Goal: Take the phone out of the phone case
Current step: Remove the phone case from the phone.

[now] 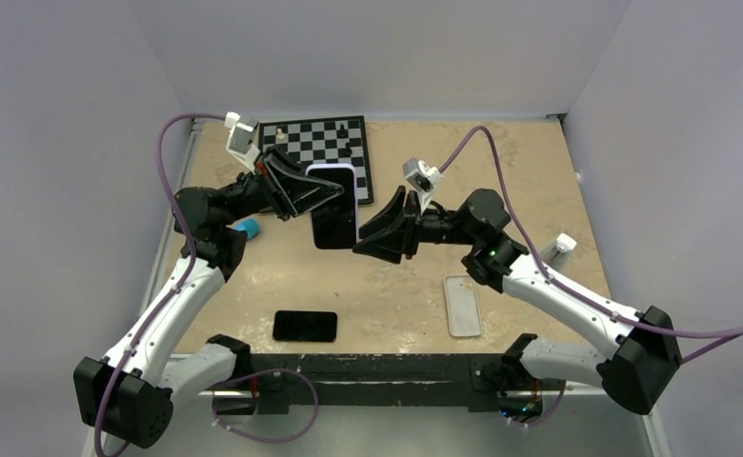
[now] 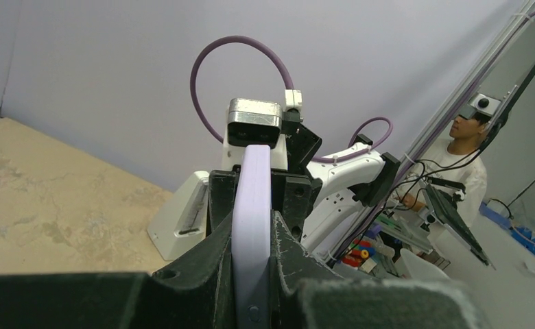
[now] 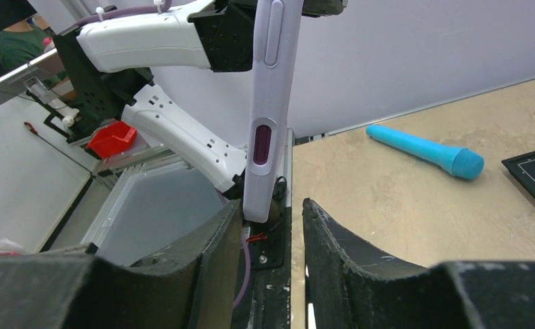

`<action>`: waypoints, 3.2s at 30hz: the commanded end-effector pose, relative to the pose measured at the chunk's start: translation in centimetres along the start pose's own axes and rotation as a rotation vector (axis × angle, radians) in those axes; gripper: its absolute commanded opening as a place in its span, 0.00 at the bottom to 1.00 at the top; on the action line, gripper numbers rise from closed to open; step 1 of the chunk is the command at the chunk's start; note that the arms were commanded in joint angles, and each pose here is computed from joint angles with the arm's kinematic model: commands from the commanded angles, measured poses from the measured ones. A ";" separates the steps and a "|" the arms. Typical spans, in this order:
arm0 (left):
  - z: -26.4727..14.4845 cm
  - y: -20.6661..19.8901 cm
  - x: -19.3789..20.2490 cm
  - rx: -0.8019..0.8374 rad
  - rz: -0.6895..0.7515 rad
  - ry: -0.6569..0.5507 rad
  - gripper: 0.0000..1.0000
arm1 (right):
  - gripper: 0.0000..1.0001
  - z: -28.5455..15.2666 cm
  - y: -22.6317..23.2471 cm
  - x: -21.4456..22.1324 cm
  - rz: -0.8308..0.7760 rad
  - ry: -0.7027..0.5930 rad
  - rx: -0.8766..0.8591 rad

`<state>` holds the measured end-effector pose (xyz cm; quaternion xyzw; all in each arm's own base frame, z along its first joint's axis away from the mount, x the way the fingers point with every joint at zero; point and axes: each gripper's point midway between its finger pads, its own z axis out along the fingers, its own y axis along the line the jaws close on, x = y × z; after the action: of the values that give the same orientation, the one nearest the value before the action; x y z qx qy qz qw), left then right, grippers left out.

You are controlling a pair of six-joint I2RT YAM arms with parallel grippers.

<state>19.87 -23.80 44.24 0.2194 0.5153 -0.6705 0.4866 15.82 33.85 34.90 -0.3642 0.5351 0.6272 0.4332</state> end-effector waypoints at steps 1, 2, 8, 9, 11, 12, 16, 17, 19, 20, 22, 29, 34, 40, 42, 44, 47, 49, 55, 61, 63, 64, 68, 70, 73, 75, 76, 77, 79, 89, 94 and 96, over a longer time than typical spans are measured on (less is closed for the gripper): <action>-0.1 -1.2 -1.2 0.025 0.076 -0.048 0.00 | 0.41 0.7 1.6 -2.2 -0.061 -0.033 -0.070; -0.1 -1.2 -1.2 0.025 0.073 -0.047 0.00 | 0.40 0.9 1.6 -2.0 -0.058 -0.029 -0.072; -0.1 -1.6 -1.4 0.032 0.077 -0.055 0.00 | 0.32 1.3 1.3 -1.8 -0.058 -0.026 -0.077; -0.1 -1.5 -1.4 0.032 0.073 -0.054 0.00 | 0.31 1.3 1.2 -1.7 -0.060 -0.024 -0.077; -0.1 -1.6 -1.4 0.039 0.059 -0.053 0.00 | 0.29 1.4 1.1 -1.3 -0.072 -0.010 -0.081; 0.0 -1.6 -1.4 0.046 0.052 -0.053 0.00 | 0.28 1.4 1.0 -1.0 -0.083 0.001 -0.082; 0.2 -1.7 -1.5 0.102 -0.004 -0.053 0.00 | 0.12 1.2 -0.1 -0.2 -0.155 0.043 -0.045; 0.3 -1.6 -1.6 0.114 -0.020 -0.051 0.00 | 0.06 1.2 -0.6 -0.1 -0.176 0.053 -0.022; 0.4 -1.7 -1.6 0.140 -0.062 -0.042 0.00 | 0.00 1.1 -1.3 0.1 -0.221 0.073 0.009; 0.5 -1.7 -1.6 0.150 -0.071 -0.040 0.00 | 0.00 1.0 -2.0 0.1 -0.256 0.087 0.036; 0.5 -2.0 -1.6 0.178 -0.082 -0.021 0.00 | 0.00 0.7 -3.3 0.5 -0.320 0.115 0.092; 0.6 -2.9 -1.1 0.197 -0.059 0.078 0.00 | 0.00 0.9 -6.5 -1.6 -0.556 0.168 0.208; 0.7 -3.1 -1.1 0.208 -0.075 0.094 0.00 | 0.00 1.1 -6.7 -5.9 -0.752 0.151 0.268; 0.7 -3.3 -1.2 0.228 -0.108 0.104 0.00 | 0.00 2.1 -6.6 -7.6 -0.850 0.217 0.298; 0.7 -3.5 -1.1 0.233 -0.102 0.110 0.00 | 0.00 2.6 -6.6 -7.5 -0.869 0.243 0.301; 0.8 -3.2 -0.9 0.220 -0.110 0.129 0.00 | 0.00 3.1 -6.6 -7.4 -0.892 0.269 0.310; 0.8 -2.6 -0.7 0.201 -0.115 0.142 0.00 | 0.00 3.8 -6.6 -7.7 -0.929 0.291 0.329; 0.9 -2.5 -0.6 0.199 -0.120 0.143 0.00 | 0.00 4.2 -6.6 -8.1 -0.956 0.301 0.349; 0.9 -2.3 -0.6 0.196 -0.126 0.142 0.00 | 0.00 4.6 -6.6 -9.4 -1.020 0.284 0.412; 0.9 -2.2 -0.5 0.191 -0.136 0.144 0.00 | 0.00 3.7 -6.9 -11.0 -1.078 0.238 0.517; 0.9 -2.1 -0.5 0.188 -0.139 0.145 0.00 | 0.00 3.3 -6.9 -11.8 -1.090 0.201 0.562; 0.9 -2.1 -0.5 0.188 -0.139 0.145 0.00 | 0.00 3.0 -6.8 -12.2 -1.089 0.182 0.580; 0.9 -2.3 -0.6 0.196 -0.130 0.132 0.00 | 0.00 3.3 -5.7 -12.0 -1.036 0.123 0.533; 0.8 -2.4 -0.7 0.197 -0.126 0.129 0.00 | 0.00 2.6 -6.2 -11.8 -0.976 0.094 0.582; 0.7 -2.6 -1.0 0.207 -0.099 0.091 0.00 | 0.04 1.0 -6.5 -10.4 -0.834 0.017 0.602; 0.6 -2.5 -1.2 0.205 -0.080 0.043 0.00 | 0.22 -0.2 -6.4 -9.3 -0.720 -0.049 0.615; 0.5 -2.3 -1.3 0.201 -0.072 0.017 0.00 | 0.31 -0.7 -6.5 -8.5 -0.657 -0.070 0.624; 0.4 -2.0 -1.5 0.192 -0.071 -0.009 0.00 | 0.38 -1.1 -6.5 -7.9 -0.594 -0.094 0.629; 0.2 -1.0 -1.7 0.161 -0.081 -0.056 0.00 | 0.50 -1.7 -6.2 -6.4 -0.457 -0.128 0.617; -1.9 4.4 -2.8 -0.062 -0.061 -0.208 0.00 | 0.62 -1.8 -4.5 -2.9 0.063 -0.158 0.490; -2.9 6.8 -2.6 -0.171 -0.080 -0.257 0.00 | 0.60 -1.1 -2.9 -3.1 0.244 -0.195 0.309; -3.1 7.2 -2.6 -0.190 -0.079 -0.266 0.00 | 0.58 -0.4 -2.2 -3.1 0.297 -0.209 0.235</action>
<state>25.43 -21.15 40.73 0.0909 0.5306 -0.6844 0.4917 22.02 31.63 34.53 -0.1674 0.6516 0.5395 0.5062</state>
